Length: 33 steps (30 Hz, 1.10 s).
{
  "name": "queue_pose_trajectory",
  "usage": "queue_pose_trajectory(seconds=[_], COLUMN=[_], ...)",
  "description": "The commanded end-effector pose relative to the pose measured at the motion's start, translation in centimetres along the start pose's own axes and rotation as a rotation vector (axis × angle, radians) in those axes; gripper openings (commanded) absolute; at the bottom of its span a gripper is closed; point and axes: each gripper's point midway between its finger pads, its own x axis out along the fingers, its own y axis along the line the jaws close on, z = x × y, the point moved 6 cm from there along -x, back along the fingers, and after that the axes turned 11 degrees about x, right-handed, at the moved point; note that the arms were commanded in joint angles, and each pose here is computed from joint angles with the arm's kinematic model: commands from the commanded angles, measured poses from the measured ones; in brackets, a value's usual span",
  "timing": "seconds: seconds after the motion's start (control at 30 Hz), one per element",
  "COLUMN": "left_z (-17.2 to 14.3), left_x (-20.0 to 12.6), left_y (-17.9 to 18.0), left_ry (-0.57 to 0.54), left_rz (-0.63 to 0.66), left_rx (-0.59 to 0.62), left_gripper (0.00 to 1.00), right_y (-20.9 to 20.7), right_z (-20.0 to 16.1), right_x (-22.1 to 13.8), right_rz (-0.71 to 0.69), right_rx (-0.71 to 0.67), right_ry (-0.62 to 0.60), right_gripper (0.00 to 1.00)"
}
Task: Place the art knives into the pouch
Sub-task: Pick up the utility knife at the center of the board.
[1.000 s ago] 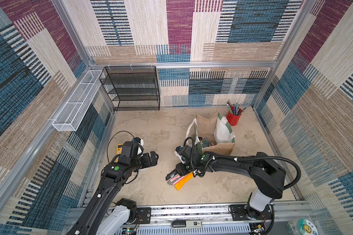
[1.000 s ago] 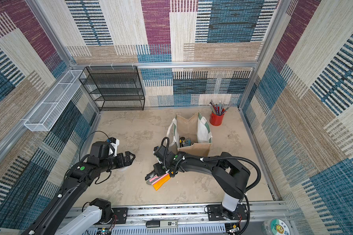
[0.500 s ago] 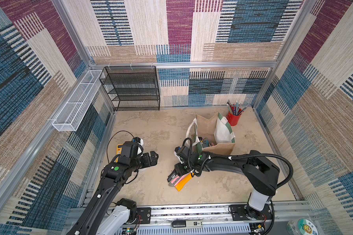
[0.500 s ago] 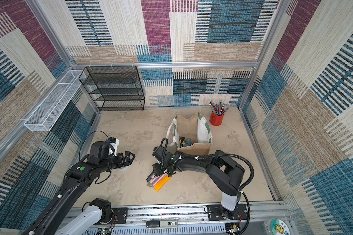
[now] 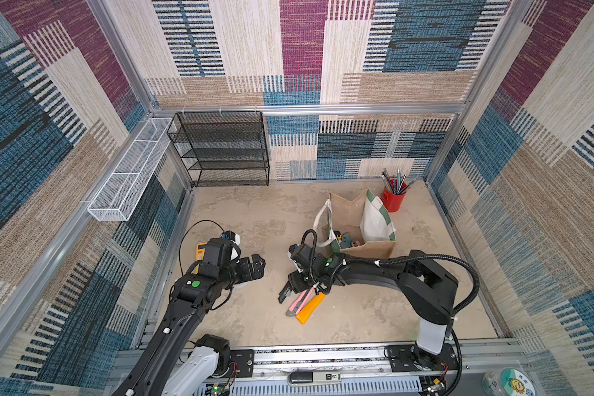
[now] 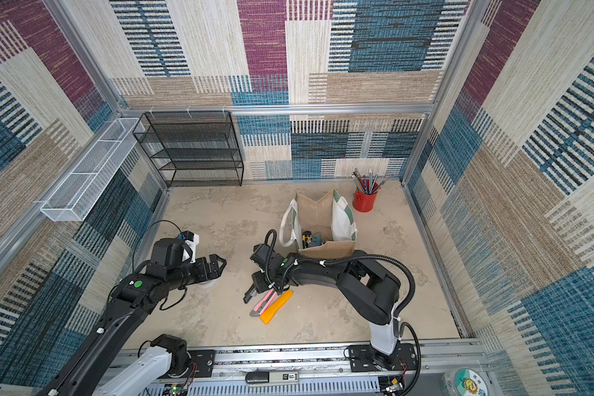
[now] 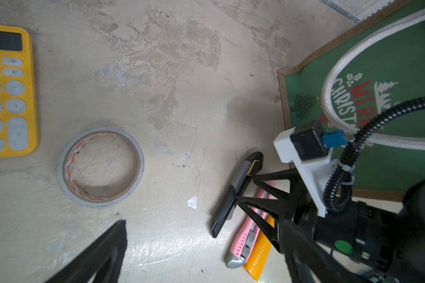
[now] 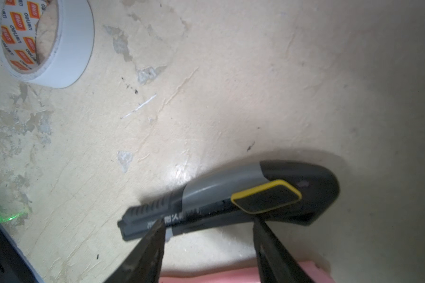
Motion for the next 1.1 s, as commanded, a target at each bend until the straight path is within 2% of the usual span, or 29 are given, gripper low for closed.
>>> queue_pose_trajectory(seconds=[0.0,0.2,0.33,0.4,0.8,1.07], left_z=[0.1,0.1,0.1,0.0,0.0,-0.1], left_x=[-0.1,-0.2,-0.2,-0.2,-0.1,0.0], left_y=[0.1,0.2,0.2,0.2,0.1,0.1], left_ry=[-0.004,-0.005,-0.006,-0.005,-0.004,0.002], left_rz=[0.01,0.017,0.015,0.016,0.007,0.01], left_rx=[0.016,0.016,0.018,0.018,0.017,0.018], left_gripper=[0.99,0.99,0.99,0.99,0.99,0.99], right_y=[-0.1,0.3,0.3,0.4,0.5,0.0], right_z=[0.7,1.8,2.3,2.4,3.8,4.0], right_x=[0.3,0.6,0.7,0.9,2.4,2.9], right_rz=[-0.03,-0.056,-0.073,-0.068,-0.13,-0.178], right_rx=[-0.011,-0.029,-0.036,-0.041,-0.068,-0.076], right_ry=[-0.034,-0.061,-0.075,-0.076,-0.093,-0.097], right_gripper=[0.6,0.64,0.73,0.74,0.7,0.58])
